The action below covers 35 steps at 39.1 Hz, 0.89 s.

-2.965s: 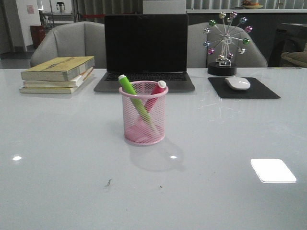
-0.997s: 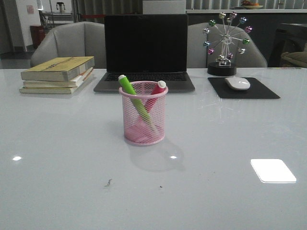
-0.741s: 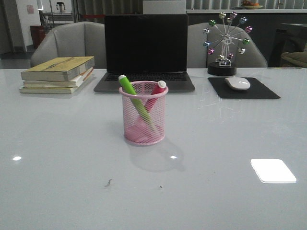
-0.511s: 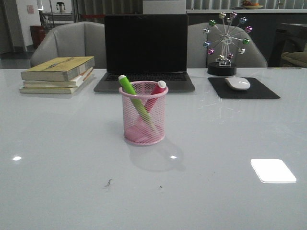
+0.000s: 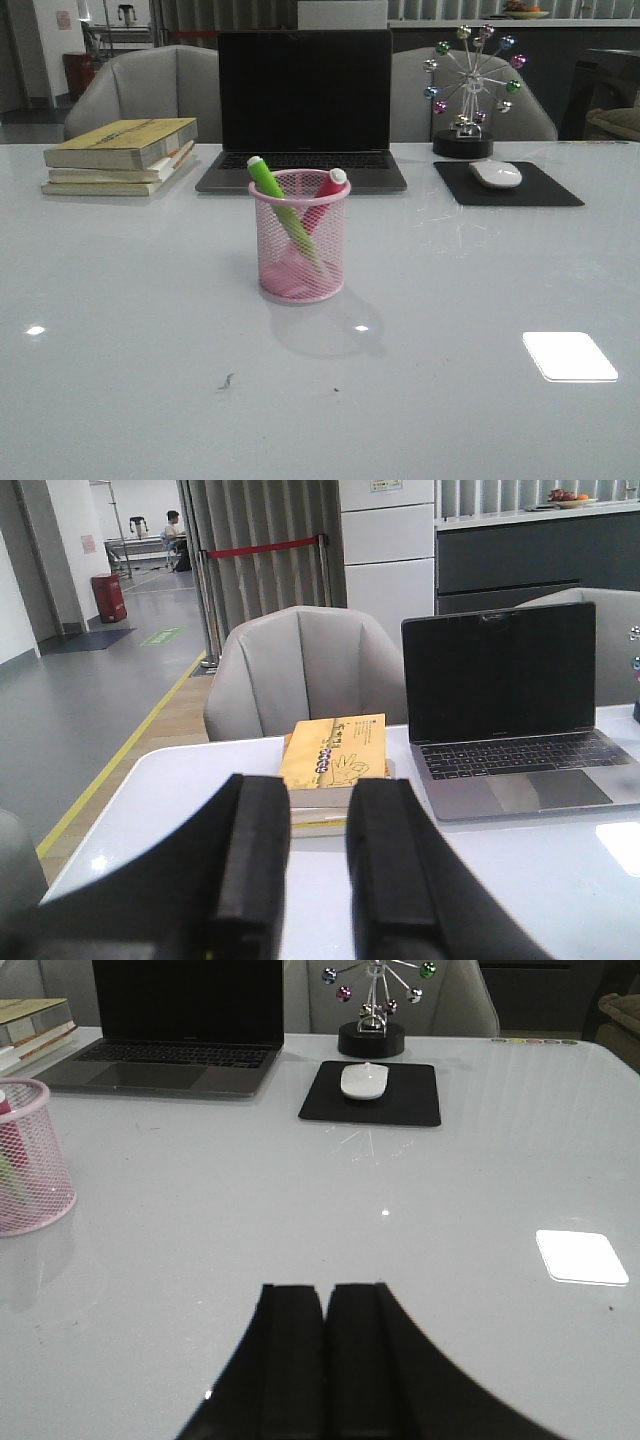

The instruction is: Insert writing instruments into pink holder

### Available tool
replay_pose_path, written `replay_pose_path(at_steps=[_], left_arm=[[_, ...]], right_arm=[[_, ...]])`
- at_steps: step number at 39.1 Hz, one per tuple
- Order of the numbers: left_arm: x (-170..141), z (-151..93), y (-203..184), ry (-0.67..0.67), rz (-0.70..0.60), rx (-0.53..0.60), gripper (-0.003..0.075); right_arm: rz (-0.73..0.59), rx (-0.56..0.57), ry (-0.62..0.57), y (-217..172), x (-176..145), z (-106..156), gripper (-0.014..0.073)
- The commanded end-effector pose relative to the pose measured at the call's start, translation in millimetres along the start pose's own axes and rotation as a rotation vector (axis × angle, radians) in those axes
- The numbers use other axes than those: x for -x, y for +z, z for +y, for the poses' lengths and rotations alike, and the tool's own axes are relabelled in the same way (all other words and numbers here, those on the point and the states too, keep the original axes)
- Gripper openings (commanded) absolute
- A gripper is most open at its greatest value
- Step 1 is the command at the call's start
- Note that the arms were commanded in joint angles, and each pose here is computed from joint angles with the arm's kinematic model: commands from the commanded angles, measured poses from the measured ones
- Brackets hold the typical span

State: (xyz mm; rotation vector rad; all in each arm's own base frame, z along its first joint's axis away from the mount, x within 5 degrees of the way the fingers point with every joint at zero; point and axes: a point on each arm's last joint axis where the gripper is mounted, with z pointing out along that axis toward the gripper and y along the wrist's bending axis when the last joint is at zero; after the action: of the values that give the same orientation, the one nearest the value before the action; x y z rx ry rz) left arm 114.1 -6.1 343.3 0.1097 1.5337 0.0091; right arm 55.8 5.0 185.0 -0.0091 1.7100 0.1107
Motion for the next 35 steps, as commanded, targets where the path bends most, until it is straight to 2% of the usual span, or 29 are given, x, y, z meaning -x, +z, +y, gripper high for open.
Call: replay_pose_path(at_steps=[1, 6, 10, 23, 29, 35], left_arm=[[10.9, 3.2, 0.5, -0.016, -0.045, 0.03, 0.0188], [10.8, 3.3, 0.6, 0.025, -0.043, 0.032, 0.0088], [10.6, 3.4, 0.6, 0.06, -0.04, 0.034, 0.0092], [10.4, 4.4, -0.7, -0.095, -0.04, 0.043, 0.0092], [10.7, 4.8, -3.0, -0.099, -0.045, 0.048, 0.0092], [1.0, 4.5, -16.4, -0.078, -0.113, 0.064, 0.0092]], right_arm=[[-0.102, -0.003, -0.006, -1.6, 8.0, -0.2, 0.005], [-0.102, -0.003, -0.006, -1.6, 8.0, -0.2, 0.005], [-0.102, -0.003, -0.006, -1.6, 8.0, -0.2, 0.005], [-0.102, -0.003, -0.006, -1.6, 8.0, -0.2, 0.005], [-0.102, -0.003, -0.006, -1.6, 8.0, -0.2, 0.005], [-0.102, -0.003, -0.006, -1.6, 8.0, -0.2, 0.005]])
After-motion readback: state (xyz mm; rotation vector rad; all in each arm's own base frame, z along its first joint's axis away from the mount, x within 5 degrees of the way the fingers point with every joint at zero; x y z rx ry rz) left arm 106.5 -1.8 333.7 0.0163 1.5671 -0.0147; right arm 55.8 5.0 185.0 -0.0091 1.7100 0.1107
